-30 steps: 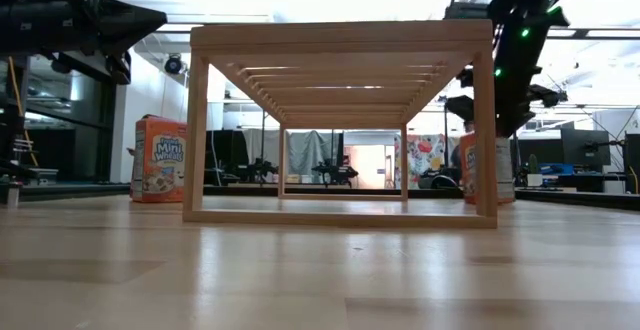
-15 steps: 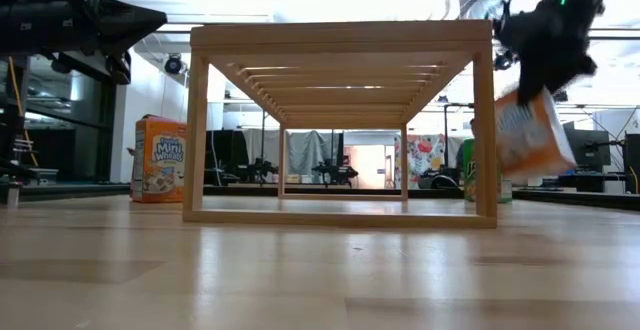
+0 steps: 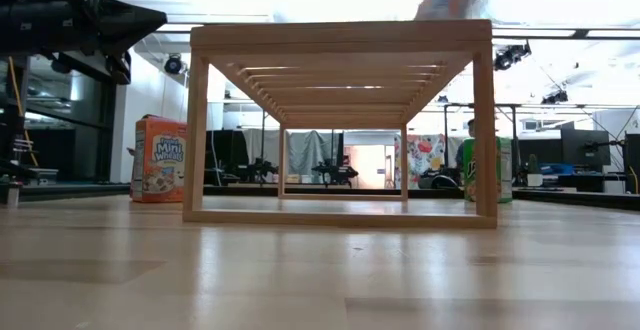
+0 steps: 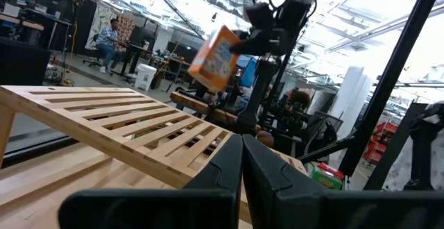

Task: Stack cereal on shelf
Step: Put the right orange cereal box on the shelf

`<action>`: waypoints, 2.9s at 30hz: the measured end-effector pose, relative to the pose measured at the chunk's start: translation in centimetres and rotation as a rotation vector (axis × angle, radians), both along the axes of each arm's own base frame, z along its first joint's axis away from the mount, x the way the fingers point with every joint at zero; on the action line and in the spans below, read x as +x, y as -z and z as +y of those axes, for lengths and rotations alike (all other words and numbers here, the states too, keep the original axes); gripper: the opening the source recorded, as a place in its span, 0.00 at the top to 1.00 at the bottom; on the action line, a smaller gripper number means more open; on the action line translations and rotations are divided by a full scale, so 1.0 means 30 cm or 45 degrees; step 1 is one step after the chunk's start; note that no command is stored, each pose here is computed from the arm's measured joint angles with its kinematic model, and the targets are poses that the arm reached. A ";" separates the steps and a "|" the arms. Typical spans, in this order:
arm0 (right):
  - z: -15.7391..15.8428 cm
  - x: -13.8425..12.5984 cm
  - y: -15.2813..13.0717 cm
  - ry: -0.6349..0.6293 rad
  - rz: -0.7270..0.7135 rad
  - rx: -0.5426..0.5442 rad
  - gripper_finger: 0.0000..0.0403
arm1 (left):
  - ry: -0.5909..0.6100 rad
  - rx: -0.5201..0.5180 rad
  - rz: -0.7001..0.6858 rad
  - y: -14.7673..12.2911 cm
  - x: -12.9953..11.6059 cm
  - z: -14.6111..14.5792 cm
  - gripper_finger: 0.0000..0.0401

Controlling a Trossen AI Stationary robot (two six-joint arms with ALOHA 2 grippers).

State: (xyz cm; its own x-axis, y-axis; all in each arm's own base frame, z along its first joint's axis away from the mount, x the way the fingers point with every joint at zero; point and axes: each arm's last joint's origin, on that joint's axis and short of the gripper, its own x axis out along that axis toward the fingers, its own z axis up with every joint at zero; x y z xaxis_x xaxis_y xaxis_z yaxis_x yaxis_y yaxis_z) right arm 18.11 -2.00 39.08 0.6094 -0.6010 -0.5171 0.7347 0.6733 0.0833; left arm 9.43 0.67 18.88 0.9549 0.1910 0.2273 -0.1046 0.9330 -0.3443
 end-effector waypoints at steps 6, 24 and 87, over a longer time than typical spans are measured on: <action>-0.072 0.197 -0.016 0.202 0.227 -0.106 0.65 | 0.000 0.000 0.000 0.000 0.000 0.000 0.99; -0.289 0.367 0.078 0.402 0.321 0.117 0.65 | 0.000 0.000 0.000 0.000 0.000 0.000 0.99; -0.260 0.371 0.080 0.622 0.082 0.267 0.40 | 0.000 -0.001 0.000 0.000 0.000 0.000 0.99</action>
